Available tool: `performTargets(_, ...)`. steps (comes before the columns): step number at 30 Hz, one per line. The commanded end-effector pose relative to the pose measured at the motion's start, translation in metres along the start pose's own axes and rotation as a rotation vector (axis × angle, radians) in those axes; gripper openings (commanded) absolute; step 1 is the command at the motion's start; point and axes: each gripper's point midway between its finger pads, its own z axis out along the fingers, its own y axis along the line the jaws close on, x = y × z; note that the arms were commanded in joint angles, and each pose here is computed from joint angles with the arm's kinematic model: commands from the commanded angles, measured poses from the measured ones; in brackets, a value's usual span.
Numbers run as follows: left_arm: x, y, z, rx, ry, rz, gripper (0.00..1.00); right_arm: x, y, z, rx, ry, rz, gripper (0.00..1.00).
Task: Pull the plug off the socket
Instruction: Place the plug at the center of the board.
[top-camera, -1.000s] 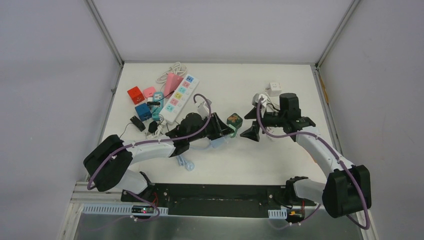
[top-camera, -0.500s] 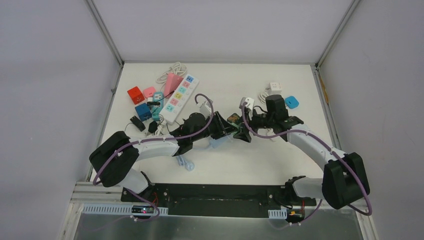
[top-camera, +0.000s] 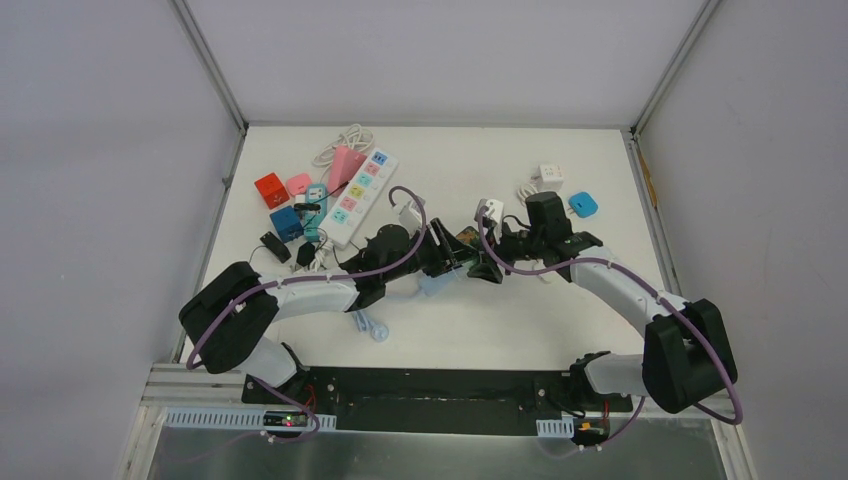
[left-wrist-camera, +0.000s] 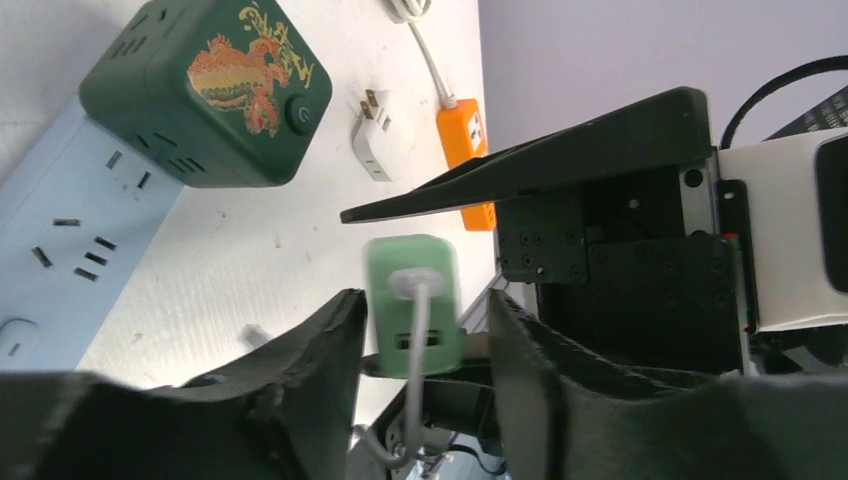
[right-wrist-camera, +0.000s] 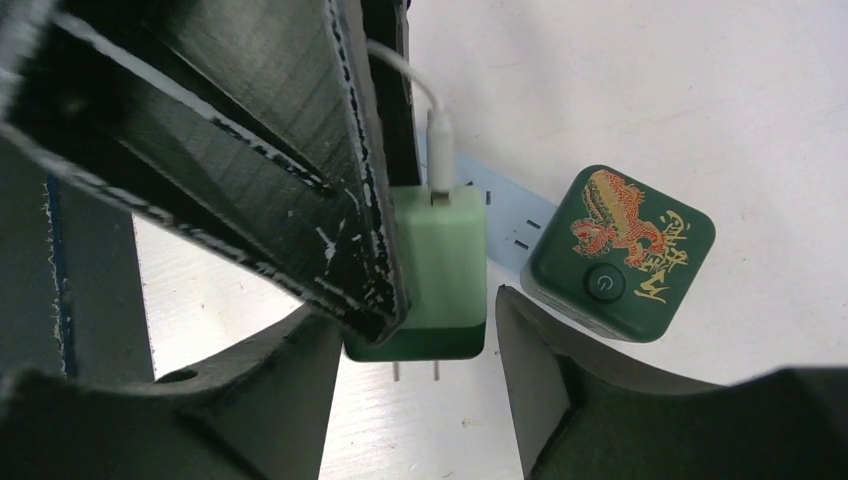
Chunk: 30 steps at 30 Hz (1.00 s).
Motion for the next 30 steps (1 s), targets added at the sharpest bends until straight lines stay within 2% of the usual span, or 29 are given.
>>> performTargets(1,-0.009,-0.030,-0.005,0.088,-0.041,0.009,0.57,-0.020,-0.004,-0.005,0.008,-0.032,-0.043,0.60)
performTargets(2,-0.010,-0.028,-0.007,0.085,-0.047,0.013,0.64,-0.020,-0.004,-0.005,0.010,-0.030,-0.040,0.60)
performTargets(3,-0.010,-0.028,-0.009,0.083,-0.052,0.018,0.75,-0.020,-0.004,-0.005,0.006,-0.029,-0.040,0.52)
performTargets(4,-0.011,-0.027,-0.011,0.075,-0.060,0.026,0.84,-0.023,0.002,-0.005,-0.035,-0.050,-0.073,0.04)
performTargets(5,-0.013,-0.026,-0.013,0.068,-0.068,0.042,0.91,-0.024,0.002,-0.006,-0.040,-0.052,-0.077,0.00)
performTargets(6,-0.014,-0.026,-0.016,0.060,-0.075,0.054,0.97,-0.023,0.002,-0.007,-0.043,-0.051,-0.076,0.00)
performTargets(7,-0.016,-0.025,-0.018,0.050,-0.083,0.067,0.99,-0.023,0.002,-0.008,-0.043,-0.049,-0.073,0.00)
performTargets(20,-0.040,-0.005,-0.066,-0.127,-0.150,0.376,0.99,-0.015,0.003,-0.043,-0.117,-0.024,-0.061,0.00)
performTargets(30,-0.039,0.004,-0.091,-0.136,-0.138,0.550,0.99,-0.008,-0.006,-0.072,-0.103,-0.010,-0.036,0.00)
